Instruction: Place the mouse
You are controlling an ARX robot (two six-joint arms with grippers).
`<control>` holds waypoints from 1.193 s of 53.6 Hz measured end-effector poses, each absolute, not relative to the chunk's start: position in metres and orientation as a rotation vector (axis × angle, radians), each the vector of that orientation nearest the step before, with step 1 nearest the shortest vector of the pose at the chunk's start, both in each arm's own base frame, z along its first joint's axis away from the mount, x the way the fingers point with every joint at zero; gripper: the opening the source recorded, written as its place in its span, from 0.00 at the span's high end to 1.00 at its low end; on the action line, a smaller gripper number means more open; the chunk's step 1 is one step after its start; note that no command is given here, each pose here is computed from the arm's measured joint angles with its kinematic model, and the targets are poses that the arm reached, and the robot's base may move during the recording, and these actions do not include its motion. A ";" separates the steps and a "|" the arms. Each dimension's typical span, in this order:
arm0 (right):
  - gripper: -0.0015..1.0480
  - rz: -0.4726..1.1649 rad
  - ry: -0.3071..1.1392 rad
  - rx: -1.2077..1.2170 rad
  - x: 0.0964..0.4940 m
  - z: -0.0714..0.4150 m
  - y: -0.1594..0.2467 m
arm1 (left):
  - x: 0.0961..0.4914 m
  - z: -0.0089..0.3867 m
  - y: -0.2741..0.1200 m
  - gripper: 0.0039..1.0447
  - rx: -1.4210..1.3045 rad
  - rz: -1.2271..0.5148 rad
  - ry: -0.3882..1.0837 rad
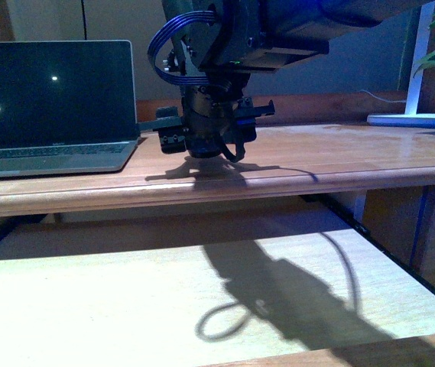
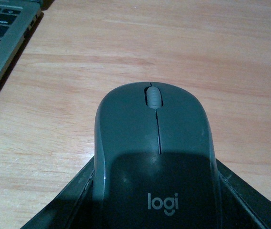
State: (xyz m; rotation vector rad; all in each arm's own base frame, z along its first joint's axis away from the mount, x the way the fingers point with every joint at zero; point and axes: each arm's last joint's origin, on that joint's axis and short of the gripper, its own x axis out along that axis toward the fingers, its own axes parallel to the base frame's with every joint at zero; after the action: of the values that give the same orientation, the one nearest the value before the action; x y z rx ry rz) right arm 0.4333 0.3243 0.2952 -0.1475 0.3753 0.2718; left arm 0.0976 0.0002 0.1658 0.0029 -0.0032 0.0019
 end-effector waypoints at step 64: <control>0.07 0.951 0.034 0.052 0.261 0.238 0.063 | 0.098 0.166 0.000 0.07 0.003 0.002 -0.003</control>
State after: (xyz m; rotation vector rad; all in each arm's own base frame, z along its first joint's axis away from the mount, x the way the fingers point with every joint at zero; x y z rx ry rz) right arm 0.2605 0.0632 0.2383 0.0515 0.0336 0.9510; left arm 0.0976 0.0002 0.1658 0.0029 -0.0032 0.0015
